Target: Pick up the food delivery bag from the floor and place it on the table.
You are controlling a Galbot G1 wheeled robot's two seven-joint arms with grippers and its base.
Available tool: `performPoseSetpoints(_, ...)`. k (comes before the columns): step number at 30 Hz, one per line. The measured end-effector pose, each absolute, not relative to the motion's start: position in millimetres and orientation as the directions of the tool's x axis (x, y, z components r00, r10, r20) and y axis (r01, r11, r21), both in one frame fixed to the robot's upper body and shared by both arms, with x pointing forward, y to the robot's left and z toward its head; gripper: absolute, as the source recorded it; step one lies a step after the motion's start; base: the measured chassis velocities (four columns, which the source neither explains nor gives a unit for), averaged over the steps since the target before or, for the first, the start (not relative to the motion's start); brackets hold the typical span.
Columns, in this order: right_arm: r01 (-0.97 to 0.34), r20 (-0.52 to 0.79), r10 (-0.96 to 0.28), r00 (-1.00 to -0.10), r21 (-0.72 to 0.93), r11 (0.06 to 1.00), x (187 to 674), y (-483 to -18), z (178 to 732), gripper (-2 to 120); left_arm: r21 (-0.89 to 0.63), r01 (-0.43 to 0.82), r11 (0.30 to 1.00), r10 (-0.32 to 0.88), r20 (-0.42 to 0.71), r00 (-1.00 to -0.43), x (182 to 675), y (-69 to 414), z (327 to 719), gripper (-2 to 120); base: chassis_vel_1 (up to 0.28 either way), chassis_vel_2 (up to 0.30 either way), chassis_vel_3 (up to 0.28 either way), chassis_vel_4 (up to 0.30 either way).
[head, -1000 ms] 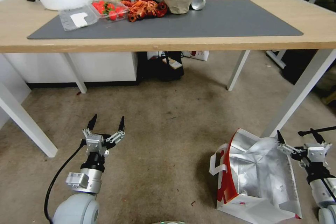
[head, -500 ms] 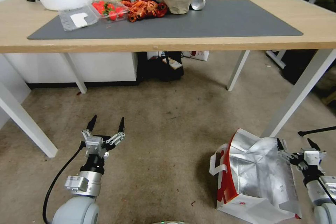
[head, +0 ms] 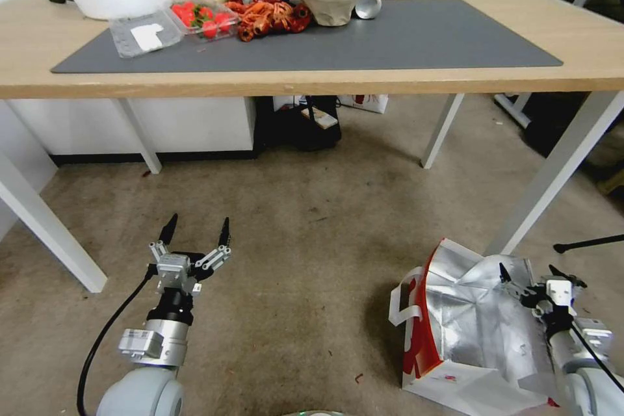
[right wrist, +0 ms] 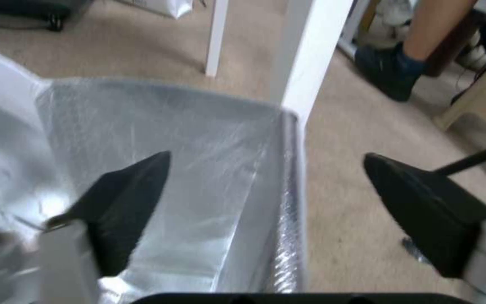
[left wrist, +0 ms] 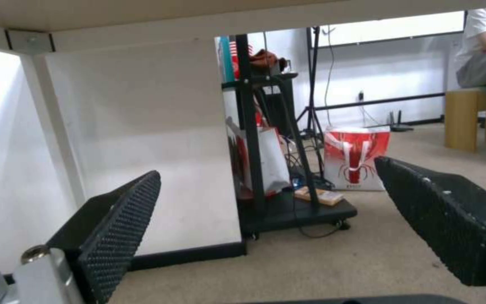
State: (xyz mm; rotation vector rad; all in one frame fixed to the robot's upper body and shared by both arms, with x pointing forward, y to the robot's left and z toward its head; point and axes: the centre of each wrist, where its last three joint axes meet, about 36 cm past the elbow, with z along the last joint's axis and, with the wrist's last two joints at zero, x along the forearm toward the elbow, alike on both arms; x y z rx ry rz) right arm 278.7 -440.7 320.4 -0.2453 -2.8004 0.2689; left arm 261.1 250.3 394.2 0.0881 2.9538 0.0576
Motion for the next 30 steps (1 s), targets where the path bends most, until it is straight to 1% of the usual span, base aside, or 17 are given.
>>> performPoseSetpoints(1,0.14,0.302,0.196,-0.933,-0.2,0.97,278.0,-439.6,319.1,78,0.045,0.053,0.998,0.061,-0.184,-0.981,260.7,250.1,393.9,96,0.0,0.0,0.0,0.0)
performPoseSetpoints(2,0.14,0.304,0.195,-0.933,-0.192,0.971,277.4,-438.8,318.2,75,0.046,0.053,0.998,0.061,-0.184,-0.981,260.4,249.9,393.7,96,0.0,0.0,0.0,0.0)
performPoseSetpoints(3,0.14,0.304,0.195,-0.933,-0.192,0.971,277.4,-438.8,318.2,75,0.046,0.053,0.998,0.061,-0.184,-0.981,260.4,249.9,393.7,96,0.0,0.0,0.0,0.0)
performPoseSetpoints(7,0.144,0.309,0.193,-0.931,-0.176,0.974,274.7,-436.9,315.8,54,0.049,0.053,0.997,0.061,-0.184,-0.981,259.9,249.8,393.5,96,0.0,0.0,0.0,0.0)
performPoseSetpoints(8,0.144,0.309,0.193,-0.931,-0.176,0.974,274.7,-436.9,315.8,54,0.049,0.053,0.997,0.061,-0.184,-0.981,259.9,249.8,393.5,96,0.0,0.0,0.0,0.0)
performPoseSetpoints(11,0.146,0.301,0.194,-0.934,-0.174,0.974,275.1,-436.5,318.5,41,0.052,0.055,0.997,0.064,-0.188,-0.98,261.3,250.4,394.3,96,0.0,0.0,0.0,0.0)
performPoseSetpoints(12,0.146,0.301,0.194,-0.934,-0.174,0.974,275.1,-436.5,318.5,41,0.052,0.055,0.997,0.064,-0.188,-0.98,261.3,250.4,394.3,96,0.0,0.0,0.0,0.0)
performPoseSetpoints(15,0.153,0.297,0.201,-0.933,-0.179,0.972,273.5,-437.8,319.5,25,0.051,0.056,0.997,0.065,-0.19,-0.98,262.3,249.7,394.4,96,0.0,0.0,0.0,0.0)
performPoseSetpoints(16,0.153,0.297,0.201,-0.933,-0.179,0.972,273.5,-437.8,319.5,25,0.051,0.056,0.997,0.065,-0.19,-0.98,262.3,249.7,394.4,96,0.0,0.0,0.0,0.0)
performPoseSetpoints(19,0.159,0.296,0.207,-0.932,-0.181,0.971,272.7,-438.2,319.4,13,0.046,0.058,0.997,0.065,-0.187,-0.98,262.0,248.3,393.2,96,0.0,0.0,0.0,0.0)
performPoseSetpoints(20,0.159,0.296,0.207,-0.932,-0.181,0.971,272.7,-438.2,319.4,13,0.046,0.058,0.997,0.065,-0.187,-0.98,262.0,248.3,393.2,96,0.0,0.0,0.0,0.0)
performPoseSetpoints(22,0.161,0.295,0.21,-0.932,-0.181,0.97,272.3,-438.3,319.3,1,0.047,0.059,0.997,0.066,-0.188,-0.98,262.4,248.3,393.2,96,0.0,0.0,0.0,0.0)
performPoseSetpoints(23,0.162,0.294,0.211,-0.932,-0.182,0.97,272.3,-438.2,319.3,0,0.047,0.059,0.997,0.067,-0.188,-0.98,262.4,248.4,393.3,96,0.0,0.0,0.0,0.0)
performPoseSetpoints(30,0.168,0.283,0.216,-0.934,-0.184,0.969,271.6,-438.0,319.4,0,0.048,0.058,0.997,0.066,-0.188,-0.98,262.5,248.9,393.4,96,0.0,0.0,0.0,0.0)
